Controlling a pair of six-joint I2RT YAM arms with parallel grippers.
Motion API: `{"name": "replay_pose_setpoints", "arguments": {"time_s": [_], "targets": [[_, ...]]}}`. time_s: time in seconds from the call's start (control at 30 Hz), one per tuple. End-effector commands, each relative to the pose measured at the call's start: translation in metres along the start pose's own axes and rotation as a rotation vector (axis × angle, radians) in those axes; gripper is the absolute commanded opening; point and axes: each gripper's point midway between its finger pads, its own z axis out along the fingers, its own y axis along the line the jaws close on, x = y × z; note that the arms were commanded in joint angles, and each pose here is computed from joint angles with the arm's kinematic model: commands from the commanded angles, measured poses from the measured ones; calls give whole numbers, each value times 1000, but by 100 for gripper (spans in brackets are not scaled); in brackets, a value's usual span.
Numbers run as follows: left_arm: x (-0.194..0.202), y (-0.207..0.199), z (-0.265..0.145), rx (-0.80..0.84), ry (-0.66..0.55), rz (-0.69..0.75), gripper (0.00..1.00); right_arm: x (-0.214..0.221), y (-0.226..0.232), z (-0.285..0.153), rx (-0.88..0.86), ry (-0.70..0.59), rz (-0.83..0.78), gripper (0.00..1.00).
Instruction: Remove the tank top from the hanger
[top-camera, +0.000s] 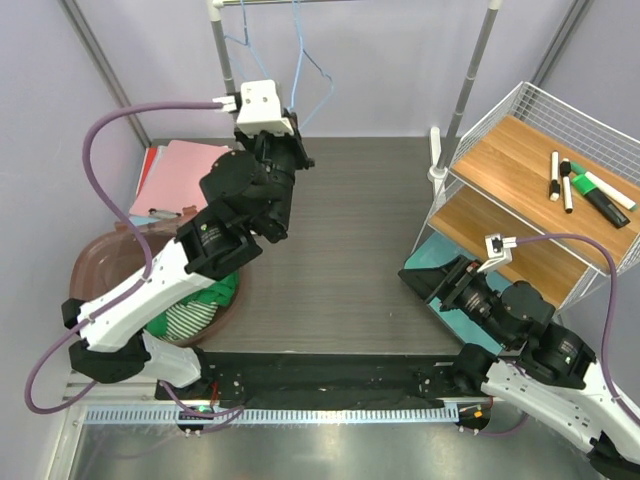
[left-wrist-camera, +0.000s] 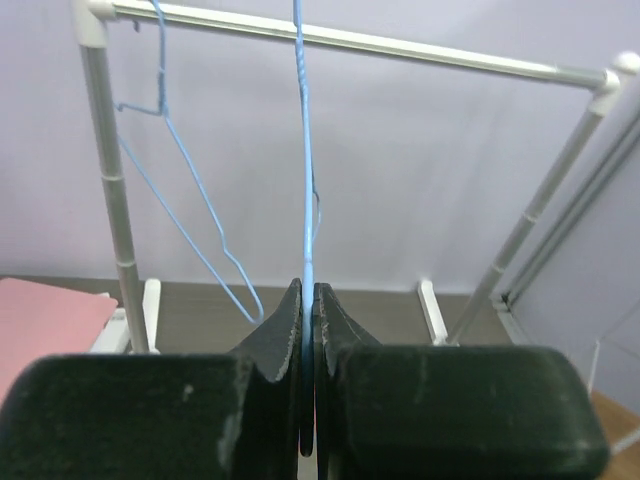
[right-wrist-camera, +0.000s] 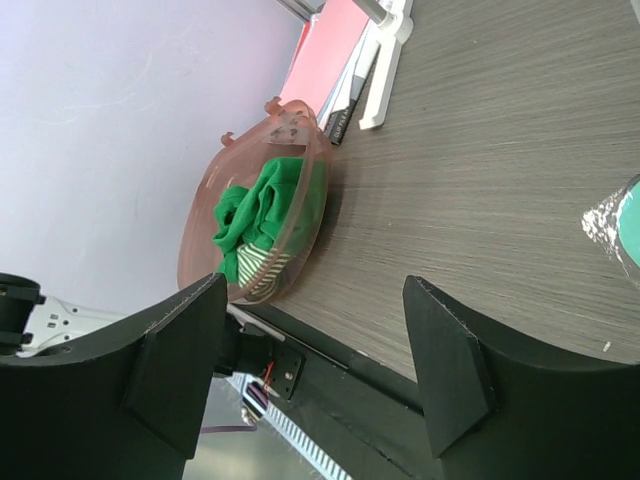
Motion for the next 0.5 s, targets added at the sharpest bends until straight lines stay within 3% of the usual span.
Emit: {"name": "replay_pose_setpoints", "arguments": {"time_s": [0.0,0.47], "targets": [[-39,12,19,-38,-94,-81,0,-16,12,-8,-41,-62,58,77],[-23,28,64,-140,-80,-33,0,-17,13,-8,-41,-60,60,77]]}}
